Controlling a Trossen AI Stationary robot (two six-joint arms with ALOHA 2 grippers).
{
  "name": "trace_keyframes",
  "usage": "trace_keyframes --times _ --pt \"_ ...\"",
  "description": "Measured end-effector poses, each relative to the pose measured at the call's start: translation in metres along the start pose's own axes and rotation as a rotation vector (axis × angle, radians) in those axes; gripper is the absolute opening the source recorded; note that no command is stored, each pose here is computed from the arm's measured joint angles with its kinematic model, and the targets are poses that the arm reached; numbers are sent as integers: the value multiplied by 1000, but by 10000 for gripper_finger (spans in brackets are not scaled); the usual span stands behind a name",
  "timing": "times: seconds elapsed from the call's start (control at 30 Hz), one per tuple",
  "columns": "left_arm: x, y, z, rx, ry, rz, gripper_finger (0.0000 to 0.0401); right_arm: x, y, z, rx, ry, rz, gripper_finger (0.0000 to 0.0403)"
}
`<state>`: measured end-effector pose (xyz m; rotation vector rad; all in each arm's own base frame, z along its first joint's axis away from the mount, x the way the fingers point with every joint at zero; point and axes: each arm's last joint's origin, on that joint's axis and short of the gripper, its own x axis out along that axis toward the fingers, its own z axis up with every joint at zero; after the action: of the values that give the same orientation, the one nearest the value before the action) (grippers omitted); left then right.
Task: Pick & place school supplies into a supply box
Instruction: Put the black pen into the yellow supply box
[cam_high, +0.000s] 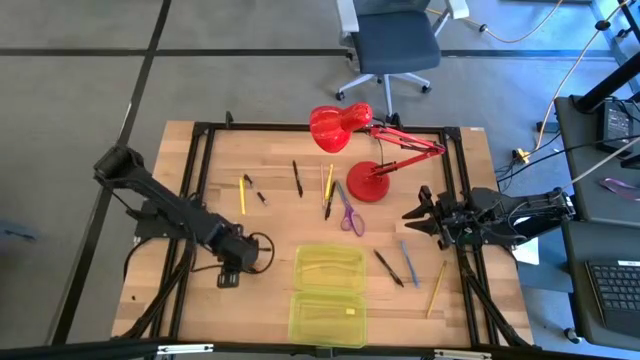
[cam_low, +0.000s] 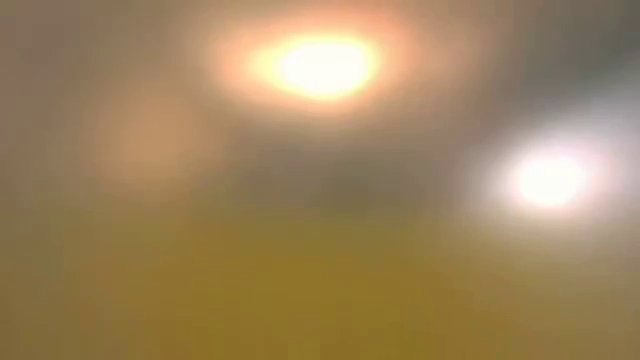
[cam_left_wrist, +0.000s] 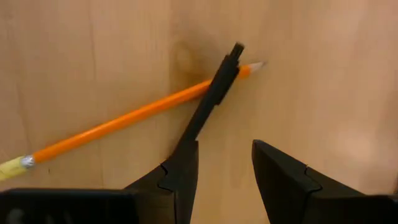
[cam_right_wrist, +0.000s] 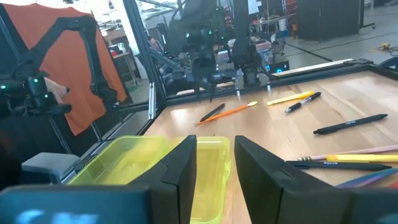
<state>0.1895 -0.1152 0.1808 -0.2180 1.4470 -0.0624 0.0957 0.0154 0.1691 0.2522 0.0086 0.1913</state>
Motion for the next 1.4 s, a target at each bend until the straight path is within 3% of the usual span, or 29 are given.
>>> trace_keyframes --times 0.13,0.67,0.83,1.13,1.4 --pt "13 -5 -2 16 10 86 143 0 0 0 -26 0 1 114" --pt "45 -5 1 24 130 173 140 0 0 0 -26 -1 0 114" --pt "45 -5 0 45 131 166 112 0 0 0 -26 0 0 114" --pt "43 -5 0 90 145 140 22 0 0 0 -26 -1 1 114" --pt "14 -10 1 20 130 93 24 0 0 0 -26 -1 0 114"
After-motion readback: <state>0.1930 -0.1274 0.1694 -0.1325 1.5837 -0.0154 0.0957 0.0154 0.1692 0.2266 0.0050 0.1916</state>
